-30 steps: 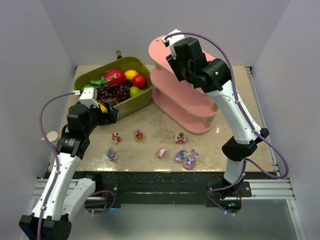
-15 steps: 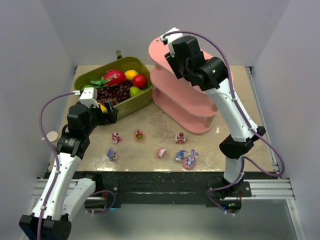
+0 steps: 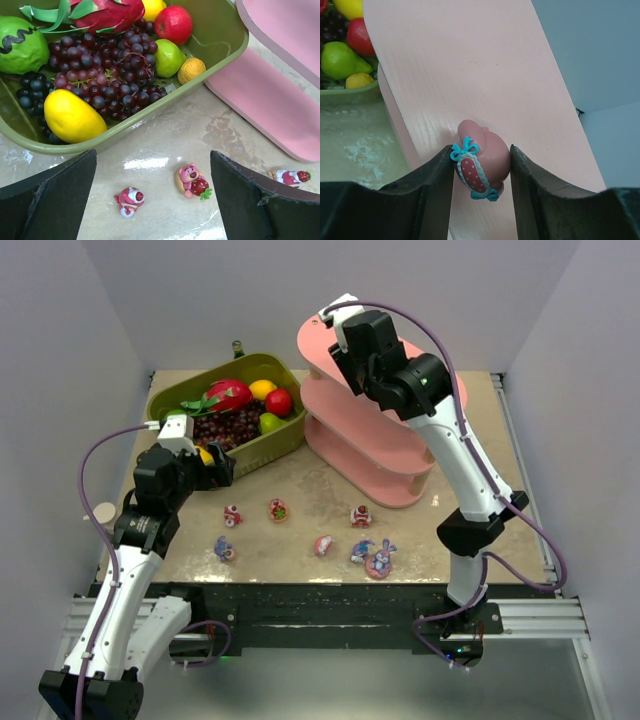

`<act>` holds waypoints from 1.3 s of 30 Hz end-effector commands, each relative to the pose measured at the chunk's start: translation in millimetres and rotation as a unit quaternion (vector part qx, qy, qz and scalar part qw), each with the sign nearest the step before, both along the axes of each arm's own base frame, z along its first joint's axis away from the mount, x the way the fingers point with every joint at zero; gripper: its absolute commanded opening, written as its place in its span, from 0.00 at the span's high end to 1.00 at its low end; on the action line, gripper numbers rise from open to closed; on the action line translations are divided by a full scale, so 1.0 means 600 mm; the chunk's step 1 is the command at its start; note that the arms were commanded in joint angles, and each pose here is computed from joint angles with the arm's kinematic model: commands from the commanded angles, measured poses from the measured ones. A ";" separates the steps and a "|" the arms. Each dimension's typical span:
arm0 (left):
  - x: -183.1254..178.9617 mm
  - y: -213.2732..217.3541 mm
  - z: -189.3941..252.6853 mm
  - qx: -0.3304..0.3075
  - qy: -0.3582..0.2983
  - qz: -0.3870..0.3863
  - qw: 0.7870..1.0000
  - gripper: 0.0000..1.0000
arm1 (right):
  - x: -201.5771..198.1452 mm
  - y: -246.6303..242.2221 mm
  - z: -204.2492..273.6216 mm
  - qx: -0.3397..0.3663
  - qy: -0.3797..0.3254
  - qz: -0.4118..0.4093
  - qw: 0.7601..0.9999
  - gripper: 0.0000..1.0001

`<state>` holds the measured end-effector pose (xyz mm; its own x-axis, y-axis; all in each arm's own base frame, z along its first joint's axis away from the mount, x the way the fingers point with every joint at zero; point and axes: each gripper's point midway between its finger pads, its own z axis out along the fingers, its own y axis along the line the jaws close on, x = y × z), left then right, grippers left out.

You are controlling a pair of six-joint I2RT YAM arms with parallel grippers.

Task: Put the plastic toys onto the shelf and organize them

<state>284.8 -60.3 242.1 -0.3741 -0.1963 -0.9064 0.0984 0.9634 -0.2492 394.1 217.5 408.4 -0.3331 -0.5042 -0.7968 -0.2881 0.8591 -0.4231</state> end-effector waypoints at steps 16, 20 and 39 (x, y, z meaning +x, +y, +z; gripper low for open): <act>0.002 0.000 0.003 -0.007 -0.004 0.000 1.000 0.01 | 0.014 -0.013 0.032 0.007 -0.037 -0.024 0.999 0.35; 0.001 0.000 0.001 -0.007 -0.003 0.000 1.000 0.00 | 0.014 -0.012 0.040 0.014 -0.043 -0.024 0.999 0.34; 0.002 -0.004 0.004 -0.012 -0.005 -0.006 1.000 0.01 | -0.091 0.021 0.104 0.107 -0.056 0.116 0.986 0.23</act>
<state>284.4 -61.8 241.8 -0.3768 -0.1969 -0.9051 0.1053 0.9617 -0.2530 360.7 218.0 445.4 -0.2248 -0.4274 -0.8757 -0.3745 0.8676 -0.3272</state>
